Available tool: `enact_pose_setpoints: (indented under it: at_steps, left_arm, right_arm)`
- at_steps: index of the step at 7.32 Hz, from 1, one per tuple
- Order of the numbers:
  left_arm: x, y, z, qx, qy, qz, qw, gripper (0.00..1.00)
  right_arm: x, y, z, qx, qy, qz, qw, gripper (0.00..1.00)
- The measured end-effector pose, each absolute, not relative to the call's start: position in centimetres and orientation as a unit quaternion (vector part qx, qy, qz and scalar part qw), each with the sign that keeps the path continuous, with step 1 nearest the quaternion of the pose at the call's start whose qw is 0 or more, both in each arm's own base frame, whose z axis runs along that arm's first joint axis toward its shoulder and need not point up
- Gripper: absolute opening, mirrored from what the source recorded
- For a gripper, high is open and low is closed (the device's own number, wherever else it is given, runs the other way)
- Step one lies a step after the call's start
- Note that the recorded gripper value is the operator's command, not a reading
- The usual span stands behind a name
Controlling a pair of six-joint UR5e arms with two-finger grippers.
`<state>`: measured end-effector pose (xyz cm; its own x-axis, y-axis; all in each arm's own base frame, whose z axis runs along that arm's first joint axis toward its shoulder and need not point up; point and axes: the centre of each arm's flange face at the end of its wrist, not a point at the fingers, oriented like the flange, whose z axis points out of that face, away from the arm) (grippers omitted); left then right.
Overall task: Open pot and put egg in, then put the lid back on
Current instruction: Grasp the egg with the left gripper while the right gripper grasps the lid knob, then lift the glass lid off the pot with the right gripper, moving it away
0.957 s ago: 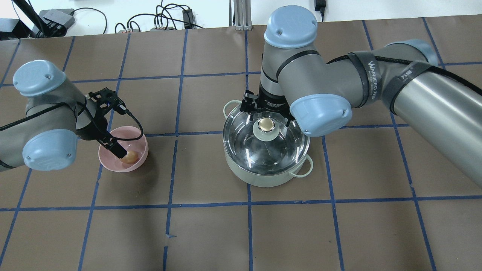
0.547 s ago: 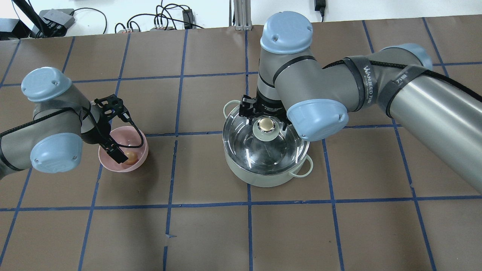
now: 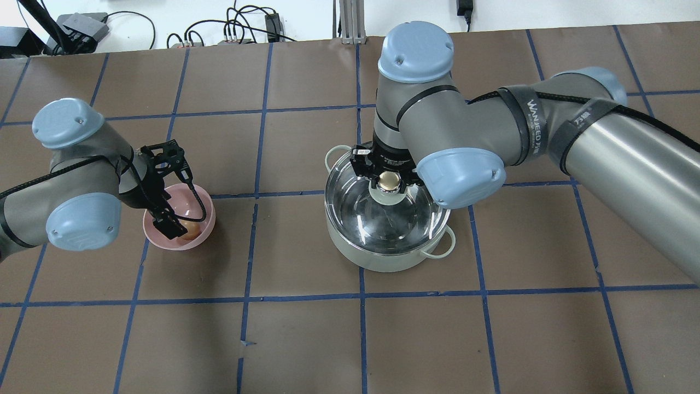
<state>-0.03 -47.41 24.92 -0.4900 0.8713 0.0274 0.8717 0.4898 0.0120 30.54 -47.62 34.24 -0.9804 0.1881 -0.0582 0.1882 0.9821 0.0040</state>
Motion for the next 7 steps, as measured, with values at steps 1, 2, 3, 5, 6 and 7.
enact_pose_setpoints:
  at_steps: [1,2,3,5,6,7]
  left_arm:
    - [0.0,-47.5,24.5,-0.532,-0.847,-0.015,0.012,1.00]
    - [0.1,-47.6,23.9,-0.553,-0.833,-0.020,0.016,1.00]
    - [0.2,-47.8,23.3,-0.568,-0.823,-0.022,0.018,0.99]
    - [0.5,-48.4,22.7,-0.579,-0.815,-0.014,0.008,0.99]
    - [0.6,-48.6,22.3,-0.582,-0.813,-0.012,0.005,0.99]
    - [0.6,-48.7,22.1,-0.583,-0.812,-0.011,0.005,0.99]
  right_arm:
    - [30.6,-47.7,34.4,0.092,0.995,-0.003,0.030,0.44]
    - [30.6,-48.0,34.9,0.092,0.995,-0.008,0.032,0.44]
    - [30.5,-48.6,35.9,0.092,0.995,-0.017,0.034,0.44]
    - [29.8,-50.0,38.7,0.099,0.993,-0.040,0.040,0.44]
    - [28.8,-50.8,39.9,0.107,0.992,-0.050,0.042,0.44]
    - [26.8,-51.8,41.4,0.114,0.991,-0.057,0.041,0.44]
